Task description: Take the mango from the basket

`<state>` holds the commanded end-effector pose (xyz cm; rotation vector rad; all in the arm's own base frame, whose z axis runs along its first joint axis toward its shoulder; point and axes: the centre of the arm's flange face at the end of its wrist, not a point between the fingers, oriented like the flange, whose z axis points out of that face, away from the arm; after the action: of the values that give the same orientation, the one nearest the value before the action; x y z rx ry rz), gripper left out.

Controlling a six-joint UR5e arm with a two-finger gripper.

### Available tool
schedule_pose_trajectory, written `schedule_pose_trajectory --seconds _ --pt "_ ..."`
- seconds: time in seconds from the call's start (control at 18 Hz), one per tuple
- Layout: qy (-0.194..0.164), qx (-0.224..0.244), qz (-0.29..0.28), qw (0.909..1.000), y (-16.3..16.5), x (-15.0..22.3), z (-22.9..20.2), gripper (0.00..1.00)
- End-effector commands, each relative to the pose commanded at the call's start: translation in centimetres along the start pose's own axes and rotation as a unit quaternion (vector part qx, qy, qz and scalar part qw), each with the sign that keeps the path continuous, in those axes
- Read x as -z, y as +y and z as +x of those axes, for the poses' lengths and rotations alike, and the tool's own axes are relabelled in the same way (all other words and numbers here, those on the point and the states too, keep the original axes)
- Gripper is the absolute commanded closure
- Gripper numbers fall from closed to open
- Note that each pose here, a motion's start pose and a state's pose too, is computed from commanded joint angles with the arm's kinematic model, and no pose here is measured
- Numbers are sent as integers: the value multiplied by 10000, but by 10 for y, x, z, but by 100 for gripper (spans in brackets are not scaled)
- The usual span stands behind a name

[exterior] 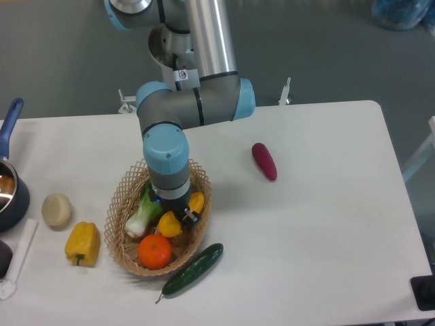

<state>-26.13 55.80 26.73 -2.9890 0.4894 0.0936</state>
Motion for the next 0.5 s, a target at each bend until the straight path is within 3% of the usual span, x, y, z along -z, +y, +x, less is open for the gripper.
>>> schedule_pose_trajectory --seconds 0.28,0.5 --pt "-238 386 702 9965 7 63 -24 66" --pt "-528 954 1452 9834 18 127 -65 66"
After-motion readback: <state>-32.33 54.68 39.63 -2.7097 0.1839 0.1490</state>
